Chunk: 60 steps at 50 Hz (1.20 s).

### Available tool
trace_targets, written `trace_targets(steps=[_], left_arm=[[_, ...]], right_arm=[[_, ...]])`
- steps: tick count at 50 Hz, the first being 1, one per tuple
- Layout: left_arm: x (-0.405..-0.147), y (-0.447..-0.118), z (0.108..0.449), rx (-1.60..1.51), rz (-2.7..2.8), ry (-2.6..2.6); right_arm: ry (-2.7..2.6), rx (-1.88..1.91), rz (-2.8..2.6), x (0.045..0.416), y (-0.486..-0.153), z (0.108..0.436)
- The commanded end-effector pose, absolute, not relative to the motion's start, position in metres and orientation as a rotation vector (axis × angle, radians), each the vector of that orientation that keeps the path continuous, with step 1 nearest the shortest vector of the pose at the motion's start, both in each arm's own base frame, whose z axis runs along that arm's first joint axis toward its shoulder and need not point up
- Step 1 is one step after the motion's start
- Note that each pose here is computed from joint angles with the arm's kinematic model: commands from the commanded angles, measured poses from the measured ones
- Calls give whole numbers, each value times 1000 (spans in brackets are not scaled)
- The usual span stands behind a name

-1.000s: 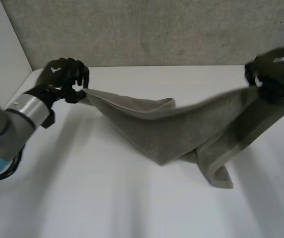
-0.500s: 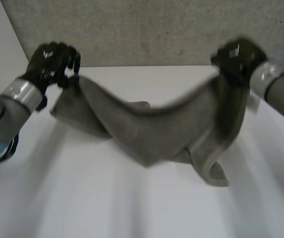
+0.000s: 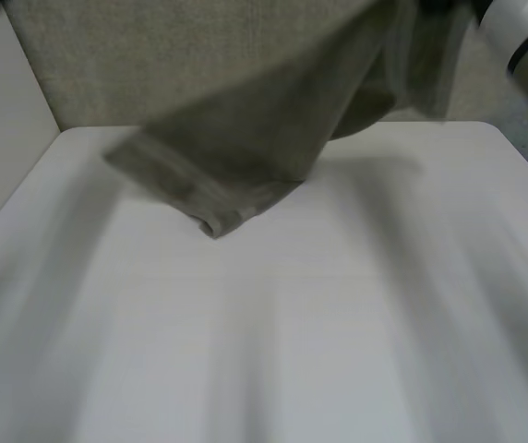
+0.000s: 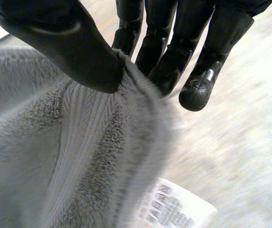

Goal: Fold the towel.

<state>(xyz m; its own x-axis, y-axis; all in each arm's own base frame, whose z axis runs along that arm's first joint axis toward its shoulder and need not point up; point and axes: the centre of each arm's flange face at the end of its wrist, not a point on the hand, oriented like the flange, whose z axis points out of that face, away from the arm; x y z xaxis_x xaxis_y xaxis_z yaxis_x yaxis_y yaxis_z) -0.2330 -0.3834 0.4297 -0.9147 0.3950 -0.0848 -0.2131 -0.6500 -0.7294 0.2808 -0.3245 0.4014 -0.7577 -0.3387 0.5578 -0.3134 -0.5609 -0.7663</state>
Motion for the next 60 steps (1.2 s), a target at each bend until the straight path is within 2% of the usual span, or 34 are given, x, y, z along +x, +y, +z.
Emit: trace_targets(steps=[1,2,4,5,7,11,15,18,21,22,25,26,29,32,44,54,60], left_arm=[[-231,-371,299,-611,2236,-1458],[-231,-371,299,-612,2235,-1459],[-233,-358,254,-696,2147,-1563],[-233,-358,254,-696,2147,-1564],[-233,-349,212,-780,2091,-1674],[-235,-346,187,-861,2076,-1740],[-241,-345,168,-914,2043,-1772],[-246,-345,166,-921,2030,-1766],[-261,-339,157,-951,1977,-1746],[-261,-339,157,-951,1977,-1746],[-273,-329,149,-976,1914,-1743],[-281,-321,143,-990,1871,-1745],[-290,-313,133,-1012,1837,-1742],[-298,-313,131,-1016,1838,-1729],[-305,-347,124,-888,1970,-1816],[-312,-343,101,-832,1855,-1850],[-321,-333,102,-848,1827,-1830]], right_arm=[[1786,-1361,-2236,278,-326,308],[1786,-1361,-2236,278,-326,308],[1829,-1419,-2173,276,-320,288],[1829,-1419,-2173,276,-320,288],[1855,-1433,-2128,275,-314,274],[1866,-1435,-2115,273,-309,270],[1832,-1417,-2171,266,-293,290],[1819,-1409,-2192,265,-287,298],[1765,-1338,-2273,259,-271,327],[1765,-1337,-2273,259,-271,327],[1735,-1131,-2368,248,-255,364],[1735,-1130,-2368,248,-255,364],[1676,-974,-2430,238,-235,397],[1658,-969,-2421,234,-219,409],[1696,-997,-2366,228,-199,407],[1719,-984,-2375,221,-199,405],[1759,-966,-2383,215,-207,402]])
